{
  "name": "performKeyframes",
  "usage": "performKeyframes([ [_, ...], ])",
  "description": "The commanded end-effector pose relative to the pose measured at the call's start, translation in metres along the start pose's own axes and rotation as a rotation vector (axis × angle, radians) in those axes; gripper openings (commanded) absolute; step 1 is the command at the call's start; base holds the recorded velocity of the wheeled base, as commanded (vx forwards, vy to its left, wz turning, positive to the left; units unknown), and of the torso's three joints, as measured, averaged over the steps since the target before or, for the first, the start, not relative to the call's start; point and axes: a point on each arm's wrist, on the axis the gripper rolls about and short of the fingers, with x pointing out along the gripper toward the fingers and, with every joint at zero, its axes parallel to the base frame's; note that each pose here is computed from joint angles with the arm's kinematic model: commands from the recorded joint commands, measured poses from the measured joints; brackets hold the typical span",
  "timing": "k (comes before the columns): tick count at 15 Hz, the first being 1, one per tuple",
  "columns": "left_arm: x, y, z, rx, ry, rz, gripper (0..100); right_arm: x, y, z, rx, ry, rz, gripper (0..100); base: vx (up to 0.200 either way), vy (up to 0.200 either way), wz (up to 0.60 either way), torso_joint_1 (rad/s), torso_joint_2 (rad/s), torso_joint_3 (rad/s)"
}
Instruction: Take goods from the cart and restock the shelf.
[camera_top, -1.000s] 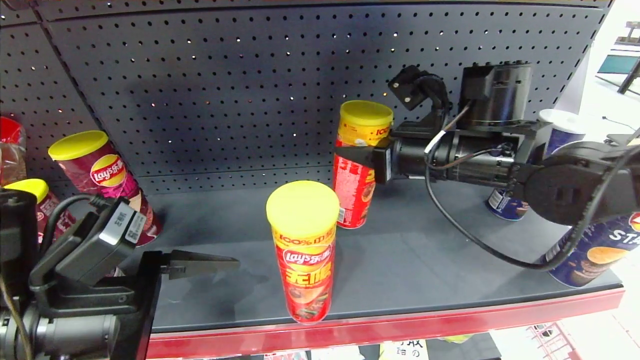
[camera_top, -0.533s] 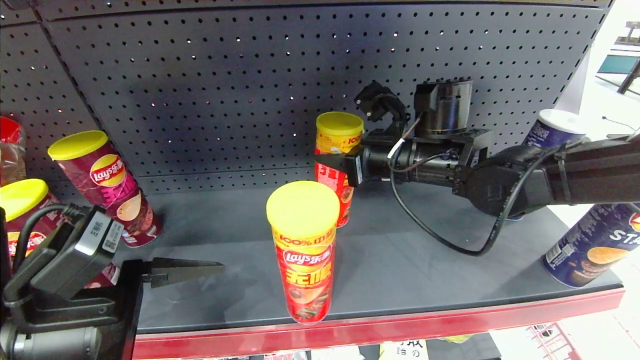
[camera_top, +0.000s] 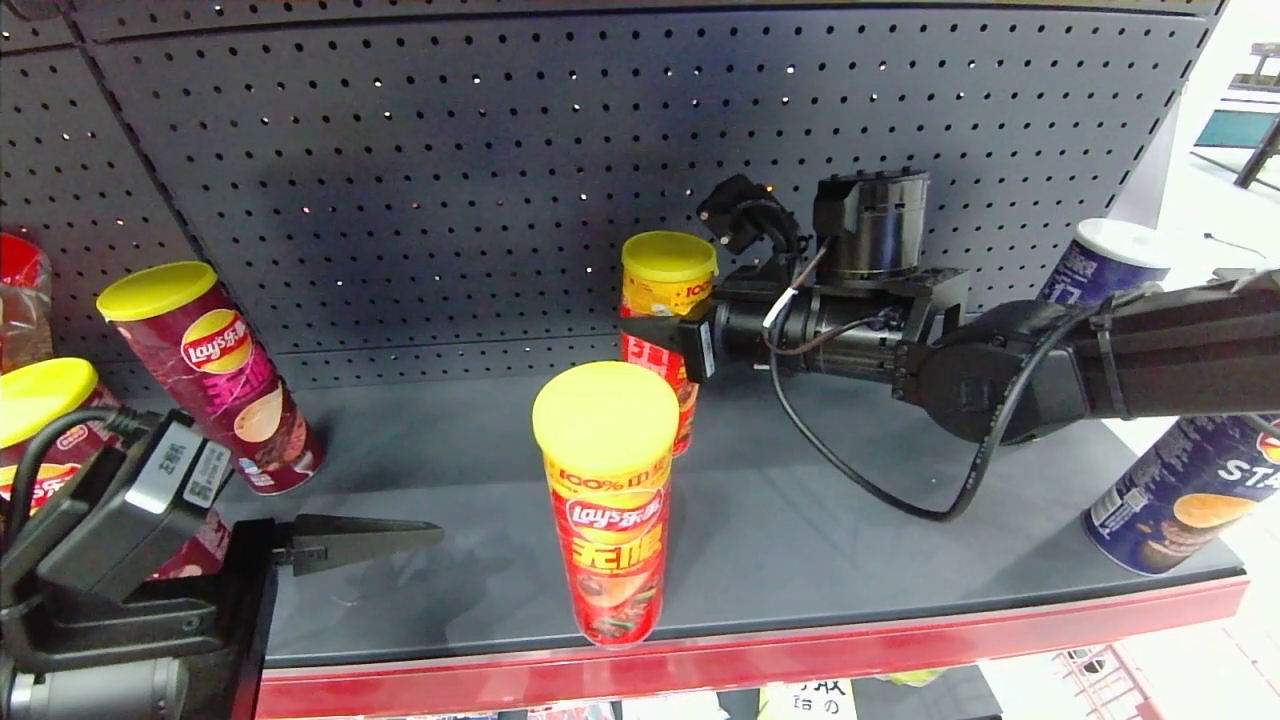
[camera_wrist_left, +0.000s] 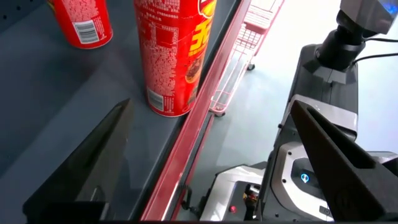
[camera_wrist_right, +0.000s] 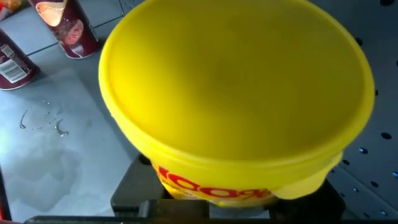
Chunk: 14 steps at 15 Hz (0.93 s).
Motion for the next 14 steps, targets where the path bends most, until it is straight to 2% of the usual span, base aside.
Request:
performKeyframes([
  [1,0.000,0.000,0.000,-0.001,0.001,0.000,100,-0.003,0.001,0.000,0.003,0.004,0.000,100,0.000,0.000,0.00,0.000,0.00,0.000],
  [5,0.001,0.001,-0.001,-0.003,0.004,-0.001,100,-0.024,0.007,0.005,0.003,0.007,-0.004,100,0.000,0.000,0.00,0.000,0.00,0.000],
  [12,0.002,0.002,-0.001,-0.006,0.013,0.024,100,-0.080,0.023,-0.005,0.027,0.058,-0.057,100,0.000,0.000,0.00,0.000,0.00,0.000],
  [14,0.003,0.003,-0.001,-0.008,0.019,0.038,100,-0.094,0.022,-0.012,0.037,0.083,-0.087,100,0.000,0.000,0.00,0.000,0.00,0.000],
])
